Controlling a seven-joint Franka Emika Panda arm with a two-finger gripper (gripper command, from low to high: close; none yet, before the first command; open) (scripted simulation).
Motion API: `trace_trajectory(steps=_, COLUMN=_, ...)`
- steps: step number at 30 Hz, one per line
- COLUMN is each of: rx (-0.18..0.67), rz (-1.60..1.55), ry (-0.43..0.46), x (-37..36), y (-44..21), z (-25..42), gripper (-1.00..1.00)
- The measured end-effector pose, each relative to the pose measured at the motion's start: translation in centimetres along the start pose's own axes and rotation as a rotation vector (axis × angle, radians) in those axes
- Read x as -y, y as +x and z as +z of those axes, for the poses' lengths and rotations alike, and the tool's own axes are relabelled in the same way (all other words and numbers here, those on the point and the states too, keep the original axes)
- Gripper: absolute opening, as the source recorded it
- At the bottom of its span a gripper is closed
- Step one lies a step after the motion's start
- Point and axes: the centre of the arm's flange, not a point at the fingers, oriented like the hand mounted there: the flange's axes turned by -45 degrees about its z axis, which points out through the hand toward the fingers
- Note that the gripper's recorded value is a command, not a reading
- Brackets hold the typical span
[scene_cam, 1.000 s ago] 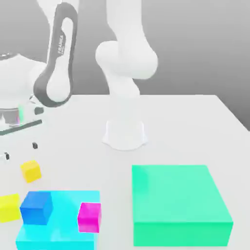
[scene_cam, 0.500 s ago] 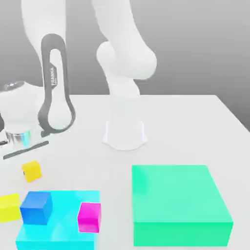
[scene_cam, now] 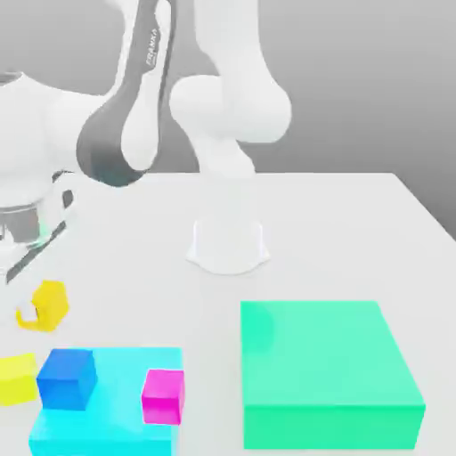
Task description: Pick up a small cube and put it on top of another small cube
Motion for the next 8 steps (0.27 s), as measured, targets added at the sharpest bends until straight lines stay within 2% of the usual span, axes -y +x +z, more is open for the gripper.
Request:
trace_trajectory(steps=4, rx=-0.002, rz=-0.045, ry=-0.001, x=0.8, y=0.0, z=4.2, gripper=-1.0)
trace_trajectory(steps=5, rx=-0.002, rz=-0.046, ry=-0.001, x=0.8, y=0.0, z=4.9, gripper=1.0)
trace_trajectory(steps=8, rx=-0.002, rz=-0.046, ry=-0.001, x=0.8, y=0.0, z=4.9, gripper=1.0)
